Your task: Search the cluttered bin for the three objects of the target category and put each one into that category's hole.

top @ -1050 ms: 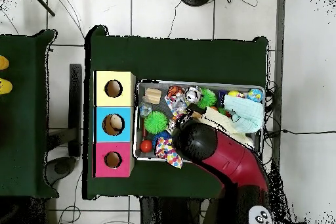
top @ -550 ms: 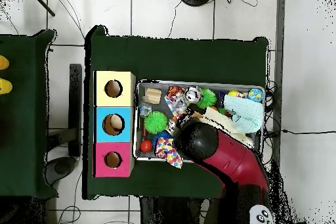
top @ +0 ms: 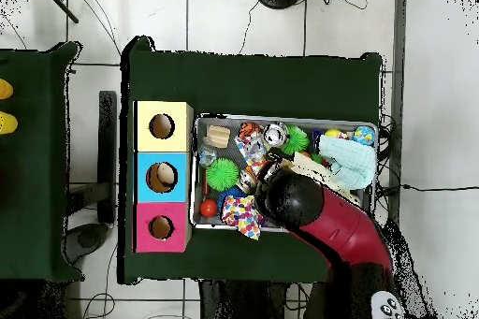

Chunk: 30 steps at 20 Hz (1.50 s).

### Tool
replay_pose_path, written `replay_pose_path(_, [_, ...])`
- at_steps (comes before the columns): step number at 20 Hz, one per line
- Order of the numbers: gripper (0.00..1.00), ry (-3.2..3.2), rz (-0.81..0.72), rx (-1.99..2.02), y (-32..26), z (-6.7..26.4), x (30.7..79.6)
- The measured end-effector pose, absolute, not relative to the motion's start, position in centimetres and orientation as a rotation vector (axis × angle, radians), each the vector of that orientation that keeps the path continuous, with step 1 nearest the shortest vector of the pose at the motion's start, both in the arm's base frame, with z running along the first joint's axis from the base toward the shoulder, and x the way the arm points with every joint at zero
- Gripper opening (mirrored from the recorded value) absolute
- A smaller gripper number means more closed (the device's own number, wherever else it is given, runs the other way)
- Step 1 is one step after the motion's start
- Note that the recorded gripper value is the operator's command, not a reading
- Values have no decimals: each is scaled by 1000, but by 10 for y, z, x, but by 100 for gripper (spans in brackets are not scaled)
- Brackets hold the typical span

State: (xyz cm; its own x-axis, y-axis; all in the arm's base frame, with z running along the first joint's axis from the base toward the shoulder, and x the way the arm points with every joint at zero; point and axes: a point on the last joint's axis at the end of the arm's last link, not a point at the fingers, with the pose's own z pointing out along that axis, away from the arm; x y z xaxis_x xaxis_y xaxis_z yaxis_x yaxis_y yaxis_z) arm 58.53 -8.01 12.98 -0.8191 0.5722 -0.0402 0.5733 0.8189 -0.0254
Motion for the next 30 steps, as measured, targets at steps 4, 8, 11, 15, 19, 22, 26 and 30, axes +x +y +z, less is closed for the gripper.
replay_pose_path(4, [0,2969,-40,935,-79,128,587])
replay_pose_path(8, [0,2971,-32,929,-77,128,588])
replay_pose_path(11, [0,2971,-32,929,-77,128,588])
replay_pose_path(15, [0,2973,-33,920,-74,128,589])
replay_pose_path(19, [0,2980,-46,884,-68,128,589])
replay_pose_path(22, [100,2991,-70,827,-64,129,590])
replay_pose_path(26, [100,2993,-79,813,-65,129,589])
replay_pose_path(30, [100,2995,-89,797,-66,130,587])
